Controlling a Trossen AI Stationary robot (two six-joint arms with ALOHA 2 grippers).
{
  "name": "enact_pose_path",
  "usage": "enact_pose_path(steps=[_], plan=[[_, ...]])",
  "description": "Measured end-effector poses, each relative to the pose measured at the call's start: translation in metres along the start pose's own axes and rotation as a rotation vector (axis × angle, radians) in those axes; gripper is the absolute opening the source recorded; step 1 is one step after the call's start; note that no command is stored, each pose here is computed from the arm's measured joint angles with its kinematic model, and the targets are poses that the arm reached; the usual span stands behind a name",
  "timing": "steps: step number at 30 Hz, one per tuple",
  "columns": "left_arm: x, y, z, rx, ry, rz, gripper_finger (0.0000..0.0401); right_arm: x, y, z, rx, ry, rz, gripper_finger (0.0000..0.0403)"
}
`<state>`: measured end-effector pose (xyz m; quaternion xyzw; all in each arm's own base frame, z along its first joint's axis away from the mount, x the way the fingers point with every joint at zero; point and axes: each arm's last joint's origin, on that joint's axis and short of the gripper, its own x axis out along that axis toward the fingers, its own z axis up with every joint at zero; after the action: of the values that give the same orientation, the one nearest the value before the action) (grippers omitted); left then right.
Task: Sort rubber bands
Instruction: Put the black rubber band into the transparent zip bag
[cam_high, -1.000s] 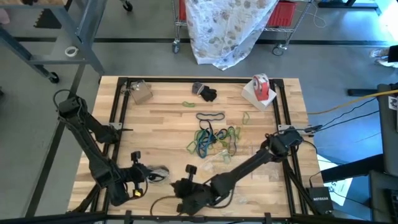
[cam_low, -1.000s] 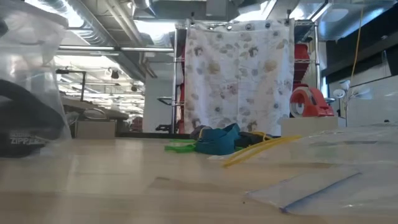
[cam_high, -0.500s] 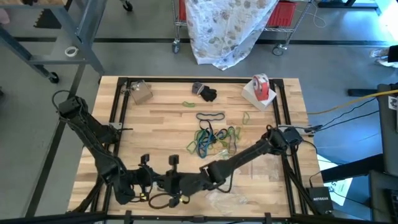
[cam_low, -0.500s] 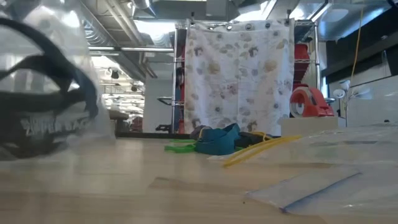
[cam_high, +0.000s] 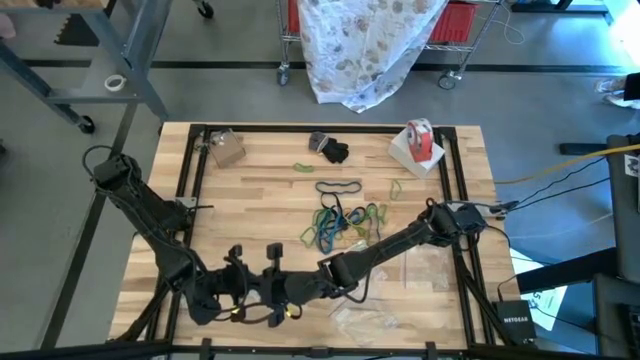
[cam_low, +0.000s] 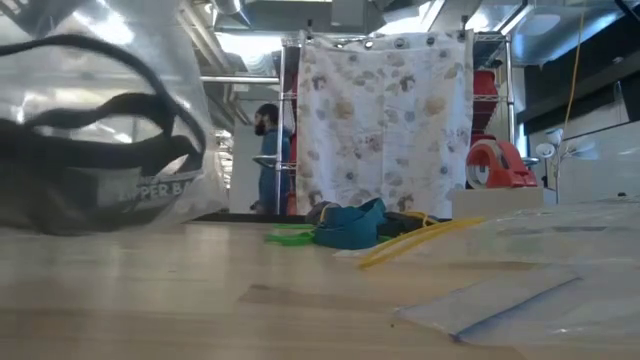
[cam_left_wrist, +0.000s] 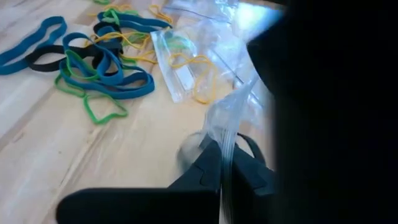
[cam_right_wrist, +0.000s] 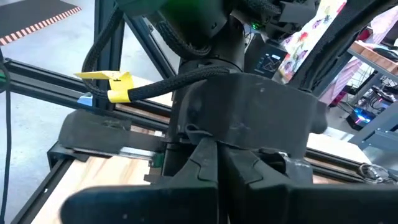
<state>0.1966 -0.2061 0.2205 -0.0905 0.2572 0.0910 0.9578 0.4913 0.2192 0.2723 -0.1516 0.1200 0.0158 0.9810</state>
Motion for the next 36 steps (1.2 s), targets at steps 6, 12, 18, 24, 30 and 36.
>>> enact_pose_path(steps=[6, 12, 18, 24, 30, 36], plan=[[0.001, 0.001, 0.002, -0.013, -0.016, 0.01, 0.0, 0.001, -0.002, 0.0, 0.004, -0.006, -0.003, 0.0001], [0.001, -0.001, 0.006, -0.025, -0.075, 0.025, 0.0, 0.002, -0.005, 0.001, 0.014, -0.017, 0.012, 0.0001], [0.001, 0.0, 0.007, -0.05, -0.111, 0.055, 0.0, 0.002, -0.005, -0.001, 0.004, 0.009, 0.016, 0.0001], [-0.005, 0.0, 0.006, -0.036, -0.105, 0.044, 0.0, -0.002, 0.001, -0.006, -0.03, 0.083, -0.005, 0.0001], [-0.013, 0.003, 0.013, -0.033, -0.115, 0.021, 0.0, -0.008, 0.008, -0.005, -0.057, 0.115, -0.005, 0.0001], [-0.022, 0.005, 0.018, -0.062, -0.13, 0.014, 0.0, -0.01, 0.019, -0.03, -0.089, 0.29, 0.029, 0.0001]])
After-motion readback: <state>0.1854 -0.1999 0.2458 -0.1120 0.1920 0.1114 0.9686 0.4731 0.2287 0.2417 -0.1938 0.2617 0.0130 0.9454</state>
